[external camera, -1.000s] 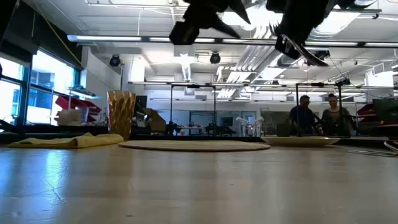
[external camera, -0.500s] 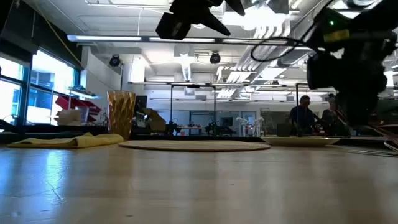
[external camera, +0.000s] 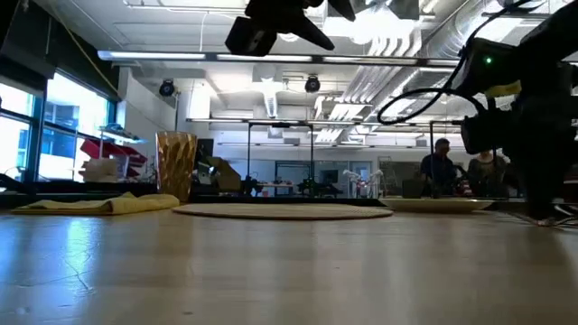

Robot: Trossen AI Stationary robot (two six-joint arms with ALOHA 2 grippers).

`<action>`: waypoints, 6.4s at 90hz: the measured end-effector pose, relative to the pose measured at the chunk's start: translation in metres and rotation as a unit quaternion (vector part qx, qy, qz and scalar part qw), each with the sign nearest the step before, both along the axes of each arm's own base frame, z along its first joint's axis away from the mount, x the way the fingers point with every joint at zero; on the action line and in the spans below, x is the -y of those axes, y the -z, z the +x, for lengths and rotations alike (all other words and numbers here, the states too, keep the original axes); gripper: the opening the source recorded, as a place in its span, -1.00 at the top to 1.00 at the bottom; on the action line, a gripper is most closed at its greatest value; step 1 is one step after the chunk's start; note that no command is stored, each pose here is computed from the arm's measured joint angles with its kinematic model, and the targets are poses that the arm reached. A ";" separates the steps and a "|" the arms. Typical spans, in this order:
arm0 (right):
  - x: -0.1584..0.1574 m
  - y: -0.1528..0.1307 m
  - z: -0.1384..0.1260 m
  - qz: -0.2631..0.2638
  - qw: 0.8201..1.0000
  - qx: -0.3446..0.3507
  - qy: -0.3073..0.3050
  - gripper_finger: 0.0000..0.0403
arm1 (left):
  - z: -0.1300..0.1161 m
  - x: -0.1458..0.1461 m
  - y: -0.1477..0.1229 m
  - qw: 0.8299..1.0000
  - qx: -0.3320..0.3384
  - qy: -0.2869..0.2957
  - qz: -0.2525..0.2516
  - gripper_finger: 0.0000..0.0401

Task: Set table place
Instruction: Move the light brown fork to the middle right of the table, then adjust the brown cup

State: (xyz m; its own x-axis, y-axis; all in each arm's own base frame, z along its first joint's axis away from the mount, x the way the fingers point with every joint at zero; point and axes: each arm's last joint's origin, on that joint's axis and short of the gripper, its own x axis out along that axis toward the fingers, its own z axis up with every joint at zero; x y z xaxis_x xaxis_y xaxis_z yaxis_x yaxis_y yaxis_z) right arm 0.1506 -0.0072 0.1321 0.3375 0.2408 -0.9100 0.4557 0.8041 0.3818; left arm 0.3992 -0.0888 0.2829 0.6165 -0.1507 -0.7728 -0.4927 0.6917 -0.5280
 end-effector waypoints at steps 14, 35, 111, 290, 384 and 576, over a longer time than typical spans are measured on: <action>0.001 0.000 -0.001 -0.006 0.999 -0.018 0.042 1.00 | 0.000 0.000 0.000 1.000 0.000 0.000 0.000 0.39; 0.001 0.001 -0.003 0.000 0.997 -0.034 0.073 0.84 | 0.000 0.000 0.000 1.000 0.000 0.003 0.003 0.39; -0.005 -0.091 0.043 -0.007 0.991 0.070 0.110 0.04 | -0.054 -0.022 0.017 0.947 -0.311 -0.080 -0.019 0.39; -0.019 -0.107 0.061 0.069 0.939 0.158 0.296 0.04 | -0.192 -0.255 0.056 0.943 -0.290 -0.140 0.078 0.46; -0.021 -0.107 0.061 0.093 0.940 0.149 0.293 0.04 | -0.105 -0.229 0.128 0.934 0.056 -0.350 -0.040 0.47; -0.034 -0.105 0.062 0.043 0.939 0.165 0.300 0.04 | -0.210 -0.381 0.030 0.886 -0.448 -0.113 0.035 1.00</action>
State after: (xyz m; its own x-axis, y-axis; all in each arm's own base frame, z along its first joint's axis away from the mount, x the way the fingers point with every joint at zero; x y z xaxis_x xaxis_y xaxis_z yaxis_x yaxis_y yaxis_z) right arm 0.2130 0.0263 0.2369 0.6957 -0.0151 -0.7182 0.6622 0.4011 0.6330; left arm 0.1891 0.2925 0.2531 -0.2412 -0.0342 -0.9699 -0.8226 0.5376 0.1856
